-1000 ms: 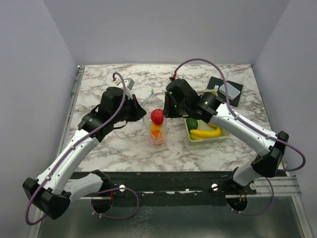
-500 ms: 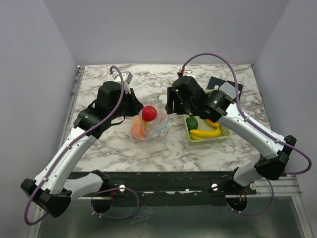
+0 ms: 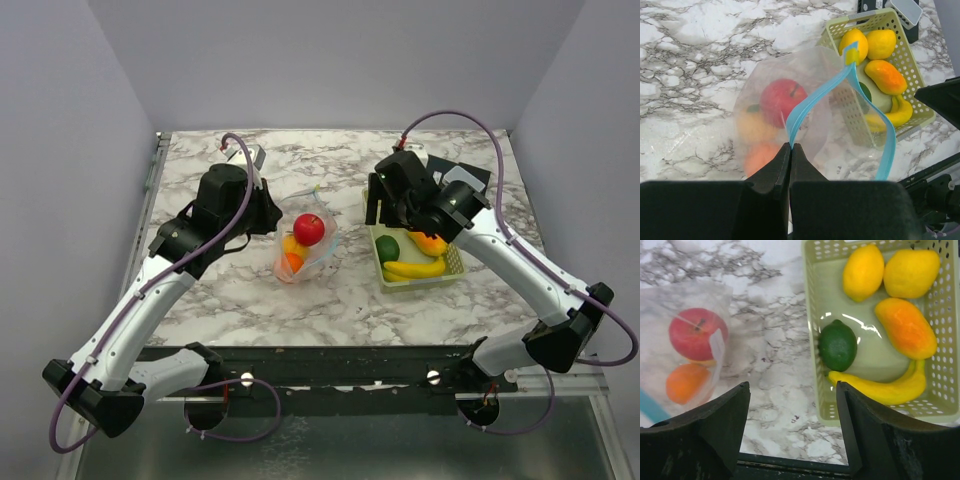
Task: Place the food in the zip-top bag and seal the zipper
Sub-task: Pick up the fake fruit from the bin.
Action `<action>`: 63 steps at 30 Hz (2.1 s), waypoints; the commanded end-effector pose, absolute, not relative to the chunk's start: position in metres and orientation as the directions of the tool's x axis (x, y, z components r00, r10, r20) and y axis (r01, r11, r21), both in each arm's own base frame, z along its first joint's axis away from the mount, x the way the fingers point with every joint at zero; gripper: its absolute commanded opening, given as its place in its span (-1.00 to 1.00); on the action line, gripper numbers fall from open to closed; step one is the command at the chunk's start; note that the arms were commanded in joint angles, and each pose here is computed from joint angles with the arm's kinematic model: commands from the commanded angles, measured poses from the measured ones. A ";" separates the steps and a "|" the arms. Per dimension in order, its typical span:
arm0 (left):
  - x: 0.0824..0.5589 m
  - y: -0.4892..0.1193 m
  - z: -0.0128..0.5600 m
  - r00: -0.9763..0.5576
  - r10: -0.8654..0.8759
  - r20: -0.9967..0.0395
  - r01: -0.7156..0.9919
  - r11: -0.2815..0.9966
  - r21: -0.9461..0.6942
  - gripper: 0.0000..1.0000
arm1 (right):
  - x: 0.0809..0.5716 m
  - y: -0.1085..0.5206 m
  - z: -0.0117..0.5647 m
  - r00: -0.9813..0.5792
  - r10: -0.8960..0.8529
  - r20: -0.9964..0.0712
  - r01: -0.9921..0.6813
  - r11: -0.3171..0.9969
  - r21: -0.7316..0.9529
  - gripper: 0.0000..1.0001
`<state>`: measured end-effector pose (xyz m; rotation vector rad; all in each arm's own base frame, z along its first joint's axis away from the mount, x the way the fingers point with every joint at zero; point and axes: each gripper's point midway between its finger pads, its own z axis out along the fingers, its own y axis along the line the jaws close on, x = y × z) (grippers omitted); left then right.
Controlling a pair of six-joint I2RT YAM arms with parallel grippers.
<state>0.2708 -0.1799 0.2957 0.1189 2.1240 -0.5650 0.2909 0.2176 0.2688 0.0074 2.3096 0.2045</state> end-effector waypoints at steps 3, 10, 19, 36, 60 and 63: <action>0.272 -0.181 0.285 -0.595 -0.109 -0.796 0.295 0.892 -0.343 -1.00 | 0.293 0.197 0.233 -0.730 0.086 -0.678 -0.029 0.987 0.157 0.62; 0.273 -0.179 0.296 -0.573 -0.124 -0.810 0.293 0.892 -0.344 -1.00 | 0.302 0.181 0.193 -0.778 0.129 -0.615 0.007 0.980 0.197 0.74; 0.277 -0.166 0.298 -0.549 -0.132 -0.826 0.244 0.919 -0.309 -1.00 | 0.318 0.173 0.158 -0.823 0.162 -0.544 0.053 0.976 0.210 0.77; 0.270 -0.182 0.256 -0.620 -0.144 -0.771 0.260 0.890 -0.375 -1.00 | 0.327 0.162 0.097 -0.873 0.195 -0.447 0.110 0.972 0.209 0.63; 0.260 -0.193 0.262 -0.644 -0.172 -0.746 0.290 0.847 -0.446 -1.00 | 0.321 0.156 0.041 -0.909 0.206 -0.363 0.145 0.971 0.189 0.37; 0.260 -0.193 0.262 -0.643 -0.173 -0.746 0.289 0.847 -0.446 -1.00 | 0.321 0.154 0.046 -0.902 0.211 -0.376 0.150 0.971 0.187 0.16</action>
